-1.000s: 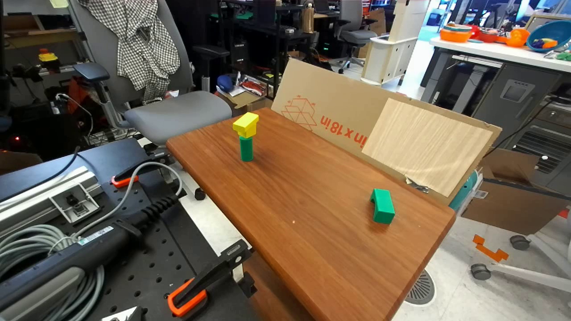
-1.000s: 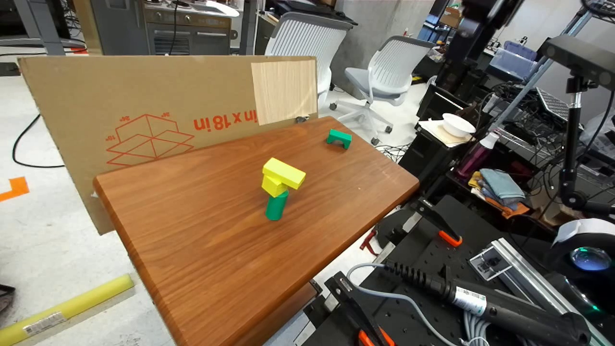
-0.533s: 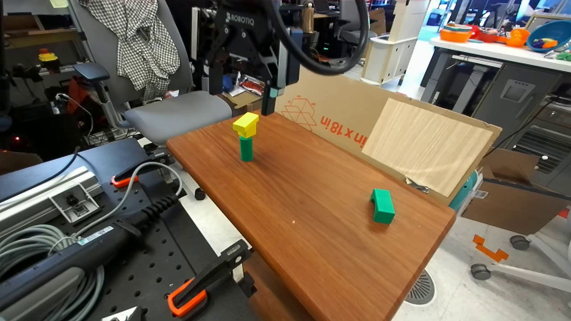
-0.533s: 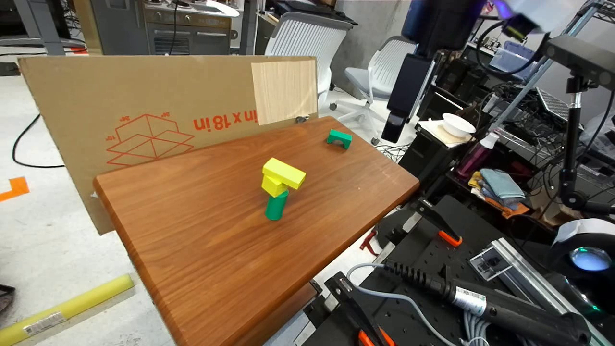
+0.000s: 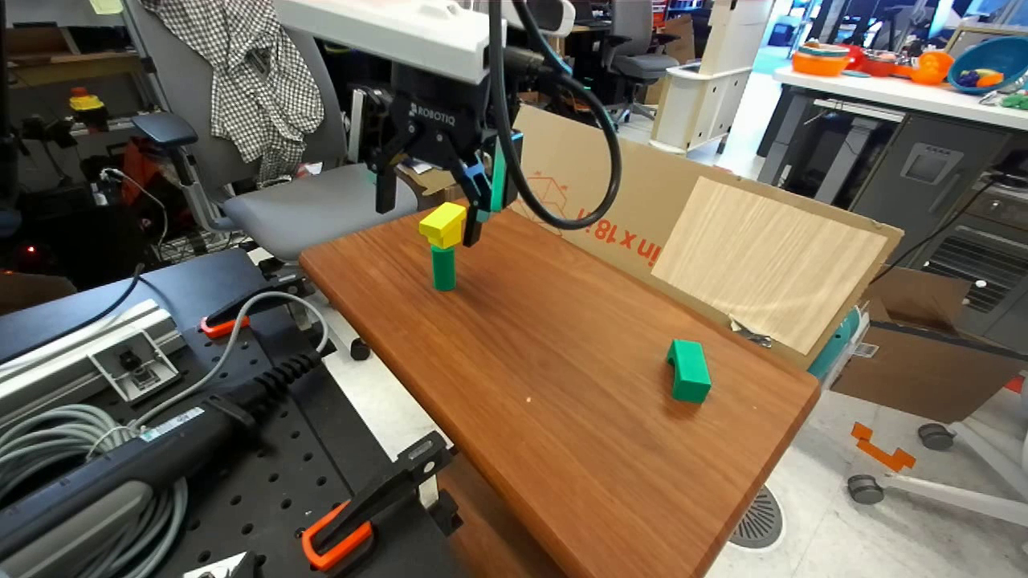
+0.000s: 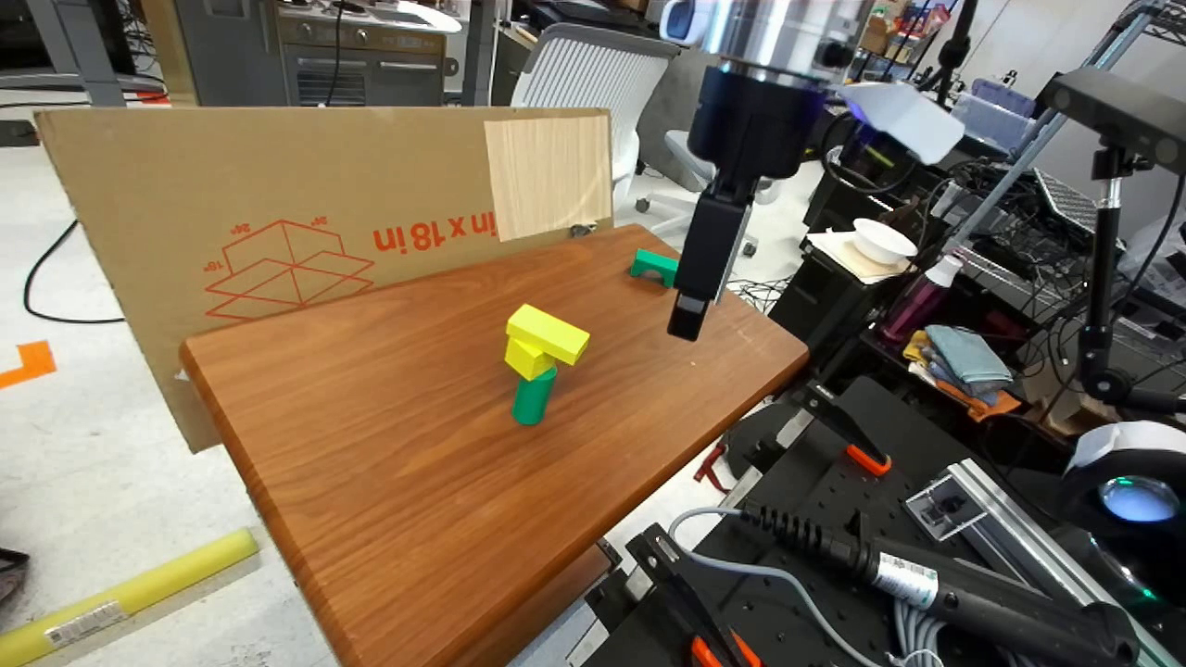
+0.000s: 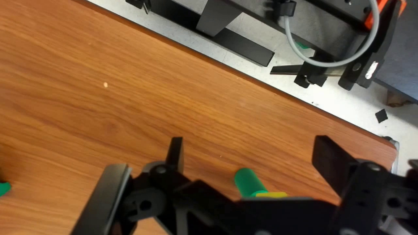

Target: Take the yellow block off the stack

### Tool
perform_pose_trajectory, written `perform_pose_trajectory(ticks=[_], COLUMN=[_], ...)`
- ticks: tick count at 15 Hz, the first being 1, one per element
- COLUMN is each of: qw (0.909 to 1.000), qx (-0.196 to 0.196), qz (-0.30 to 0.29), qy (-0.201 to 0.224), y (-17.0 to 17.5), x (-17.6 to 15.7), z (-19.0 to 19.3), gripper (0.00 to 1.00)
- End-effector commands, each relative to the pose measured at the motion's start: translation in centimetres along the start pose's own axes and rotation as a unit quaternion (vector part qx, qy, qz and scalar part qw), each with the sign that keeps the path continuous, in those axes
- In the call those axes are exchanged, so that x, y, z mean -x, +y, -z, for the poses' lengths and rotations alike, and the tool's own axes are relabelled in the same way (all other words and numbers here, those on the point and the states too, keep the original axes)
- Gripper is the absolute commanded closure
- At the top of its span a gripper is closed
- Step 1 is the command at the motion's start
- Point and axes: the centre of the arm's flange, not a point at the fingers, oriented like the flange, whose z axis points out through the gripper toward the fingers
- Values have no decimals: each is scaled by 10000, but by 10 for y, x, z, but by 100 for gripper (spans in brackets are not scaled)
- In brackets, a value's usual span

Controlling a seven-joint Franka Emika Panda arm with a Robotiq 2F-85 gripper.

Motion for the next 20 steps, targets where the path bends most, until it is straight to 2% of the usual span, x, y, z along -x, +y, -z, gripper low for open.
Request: perform_pose_trajectory(ticks=[1,6,10,13,20], qw=[9997,9991,9974,9974,9970], qx=[-116,-23,70,10,177], qz=[194,200,261,289,102], qy=[105,372,664,667,753], y=[-7,-20,-28,-34,-35], x=[-20,-37,-47,-53,-72], z=[-27,-51,-49,-41,-31], gripper=[0,0,0,0,0])
